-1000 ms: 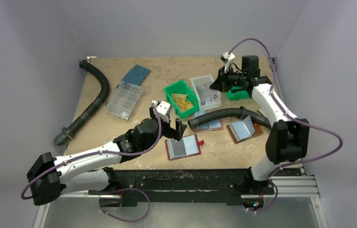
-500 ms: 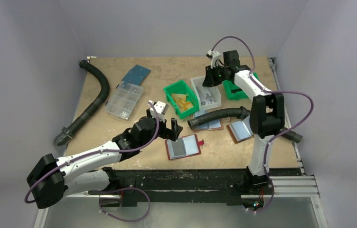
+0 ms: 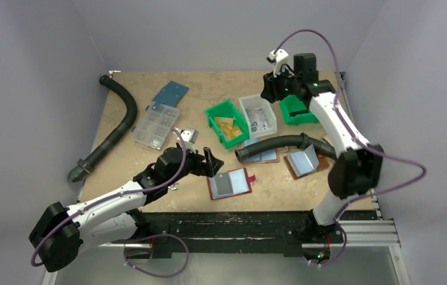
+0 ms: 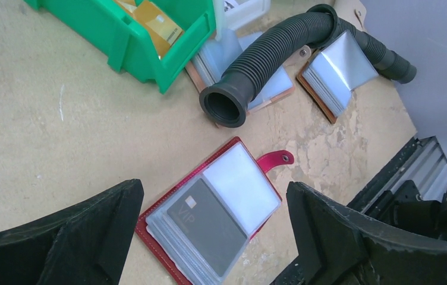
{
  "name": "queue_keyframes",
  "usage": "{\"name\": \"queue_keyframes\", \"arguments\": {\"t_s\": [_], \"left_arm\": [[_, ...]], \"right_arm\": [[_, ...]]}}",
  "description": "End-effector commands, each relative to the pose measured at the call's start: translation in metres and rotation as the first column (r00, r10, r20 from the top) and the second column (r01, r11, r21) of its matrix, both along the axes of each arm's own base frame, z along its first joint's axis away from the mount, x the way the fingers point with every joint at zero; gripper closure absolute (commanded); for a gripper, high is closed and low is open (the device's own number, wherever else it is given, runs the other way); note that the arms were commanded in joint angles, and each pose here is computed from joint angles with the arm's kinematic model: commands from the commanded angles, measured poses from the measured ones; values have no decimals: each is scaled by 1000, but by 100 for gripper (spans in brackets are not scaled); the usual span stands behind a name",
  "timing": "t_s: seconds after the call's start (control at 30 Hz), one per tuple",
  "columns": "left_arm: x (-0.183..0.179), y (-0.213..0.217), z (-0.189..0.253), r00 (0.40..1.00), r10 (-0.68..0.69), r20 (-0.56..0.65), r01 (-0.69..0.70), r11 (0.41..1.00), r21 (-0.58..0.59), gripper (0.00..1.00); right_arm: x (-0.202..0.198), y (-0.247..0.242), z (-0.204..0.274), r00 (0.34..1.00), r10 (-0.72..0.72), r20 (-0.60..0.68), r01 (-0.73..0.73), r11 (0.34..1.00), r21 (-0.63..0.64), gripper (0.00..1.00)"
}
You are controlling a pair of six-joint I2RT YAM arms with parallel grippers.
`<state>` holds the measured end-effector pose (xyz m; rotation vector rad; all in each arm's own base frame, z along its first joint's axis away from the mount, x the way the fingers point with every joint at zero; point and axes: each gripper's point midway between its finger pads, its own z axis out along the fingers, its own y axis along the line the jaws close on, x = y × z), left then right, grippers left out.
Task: Take the credit cards out of the card holder
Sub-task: Place the credit card in the storage box, then remove the credit card from the card holder.
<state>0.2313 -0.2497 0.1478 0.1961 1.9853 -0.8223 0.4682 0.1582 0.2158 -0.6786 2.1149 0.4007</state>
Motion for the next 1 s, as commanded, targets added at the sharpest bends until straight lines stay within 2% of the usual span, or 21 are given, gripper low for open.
{"name": "queue_keyframes", "arguments": {"t_s": [0.0,0.13,0.2,0.3,0.4,0.47,0.63,0.73,0.83,0.97], "left_arm": [[-7,-15,5,994,-55,-97,41,989,-141,0],[-17,-19,-8,978,-80,-193,47,984,-170,4],[-22,-21,-17,965,-89,-248,43,982,-183,8],[-29,-23,-28,945,-101,-311,40,980,-196,19],[-32,-24,-34,931,-95,-353,26,981,-193,22],[-30,-22,-40,928,-54,-368,-1,989,-150,23],[-30,-17,-58,927,112,-359,-82,992,98,27],[-29,-13,-77,900,217,-378,-121,957,262,38],[-26,-23,-83,886,235,-400,-109,944,311,47],[-25,-31,-83,889,235,-393,-104,939,327,47]], "right_arm": [[-87,30,56,930,332,157,-347,934,86,49],[-167,42,44,805,529,267,-573,810,125,24],[-198,43,34,754,584,302,-638,760,124,16],[-218,43,16,736,609,295,-665,732,147,8],[-229,44,14,717,625,308,-687,708,163,5],[-234,45,14,705,634,318,-700,693,170,4],[-240,44,4,694,637,336,-708,689,156,3],[-241,44,2,692,637,338,-709,688,156,3],[-240,44,-1,696,636,334,-706,690,157,4],[-238,44,-7,706,631,321,-698,697,166,4]]}}
